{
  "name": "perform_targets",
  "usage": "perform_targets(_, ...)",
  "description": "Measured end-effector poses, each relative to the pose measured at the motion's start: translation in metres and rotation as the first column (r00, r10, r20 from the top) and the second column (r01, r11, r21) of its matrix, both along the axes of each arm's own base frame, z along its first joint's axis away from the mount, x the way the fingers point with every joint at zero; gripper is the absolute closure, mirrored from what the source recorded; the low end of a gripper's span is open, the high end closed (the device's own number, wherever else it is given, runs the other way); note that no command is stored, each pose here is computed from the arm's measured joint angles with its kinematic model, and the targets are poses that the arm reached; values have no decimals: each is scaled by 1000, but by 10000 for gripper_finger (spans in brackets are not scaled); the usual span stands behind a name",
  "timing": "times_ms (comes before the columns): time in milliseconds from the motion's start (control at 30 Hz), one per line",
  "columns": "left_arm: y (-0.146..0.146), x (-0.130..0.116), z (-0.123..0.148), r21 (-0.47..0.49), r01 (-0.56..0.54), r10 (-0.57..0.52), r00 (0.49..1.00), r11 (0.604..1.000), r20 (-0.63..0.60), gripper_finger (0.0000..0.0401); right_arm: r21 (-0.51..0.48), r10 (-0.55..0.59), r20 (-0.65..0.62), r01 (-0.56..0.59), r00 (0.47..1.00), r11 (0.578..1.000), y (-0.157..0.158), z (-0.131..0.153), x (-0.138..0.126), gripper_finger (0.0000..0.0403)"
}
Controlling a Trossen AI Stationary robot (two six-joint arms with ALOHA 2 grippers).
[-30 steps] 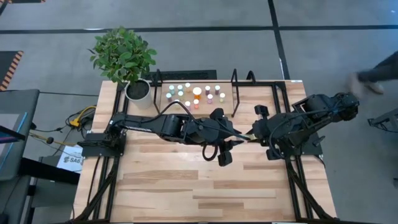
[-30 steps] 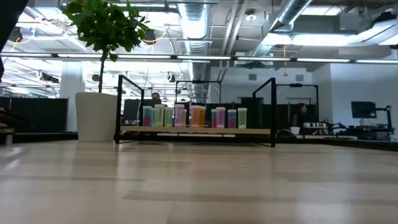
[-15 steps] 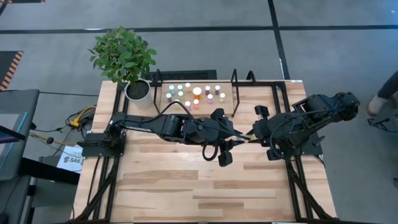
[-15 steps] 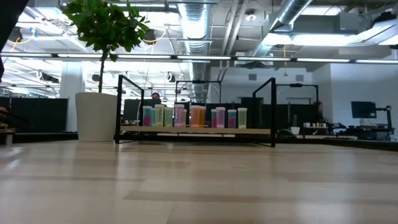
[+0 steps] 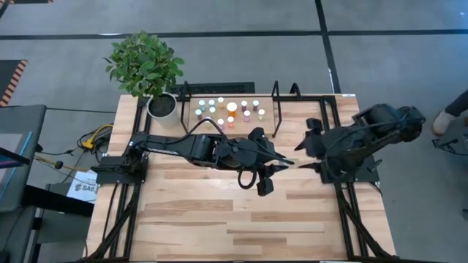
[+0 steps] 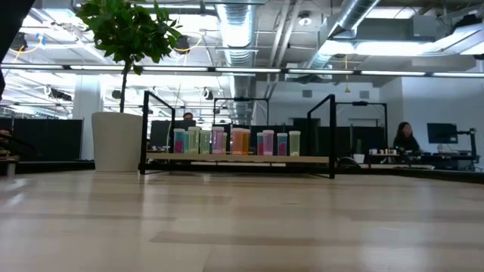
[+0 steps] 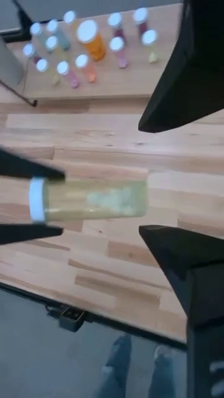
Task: Pick and place medicine bottles onto shelf by color
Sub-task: Put the yellow pill bottle on the shelf
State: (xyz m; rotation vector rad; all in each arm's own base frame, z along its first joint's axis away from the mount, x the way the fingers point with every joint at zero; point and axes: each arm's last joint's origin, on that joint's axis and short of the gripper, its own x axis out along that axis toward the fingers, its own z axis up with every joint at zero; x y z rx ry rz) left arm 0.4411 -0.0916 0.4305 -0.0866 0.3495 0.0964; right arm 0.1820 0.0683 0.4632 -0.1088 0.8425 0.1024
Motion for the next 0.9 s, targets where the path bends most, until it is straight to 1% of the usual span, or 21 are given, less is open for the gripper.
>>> perform_targets(100,4,1,-1,-25,4,-4,1000,1000,-7,307,35,-43,-11,43,999,998,-6,13,-15,119)
perform_targets(167,10,1,-3,-39,-16,15,1000,999,-26,307,60,-77,-25,79,997,995,-11,21,-26,118)
perform_targets(267,25,1,-8,-55,-66,61,994,996,-86,307,134,-130,14,127,991,983,-14,31,-34,118)
perform_targets(400,50,-2,-19,-134,-158,128,970,978,-206,307,200,-165,40,154,985,968,-18,39,-48,118)
perform_targets(500,71,-6,-26,-163,-233,178,938,959,-296,307,230,-177,47,161,983,960,-19,41,-55,117)
perform_targets(600,94,-11,-33,-178,-316,230,894,932,-384,307,251,-187,57,167,981,953,-21,43,-61,117)
perform_targets(700,113,-15,-43,-191,-374,249,845,907,-473,307,277,-207,59,183,977,943,-23,44,-65,117)
perform_targets(800,127,-17,-56,-176,-421,261,787,890,-559,307,295,-225,55,199,973,934,-24,45,-66,117)
perform_targets(833,131,-14,-62,-172,-431,263,771,886,-579,307,297,-227,54,201,972,933,-24,45,-66,117)
perform_targets(867,136,-11,-65,-182,-433,258,772,883,-581,307,298,-228,53,202,972,933,-24,45,-66,117)
perform_targets(900,140,-10,-70,-190,-437,246,758,879,-605,307,299,-228,53,203,972,933,-24,44,-66,117)
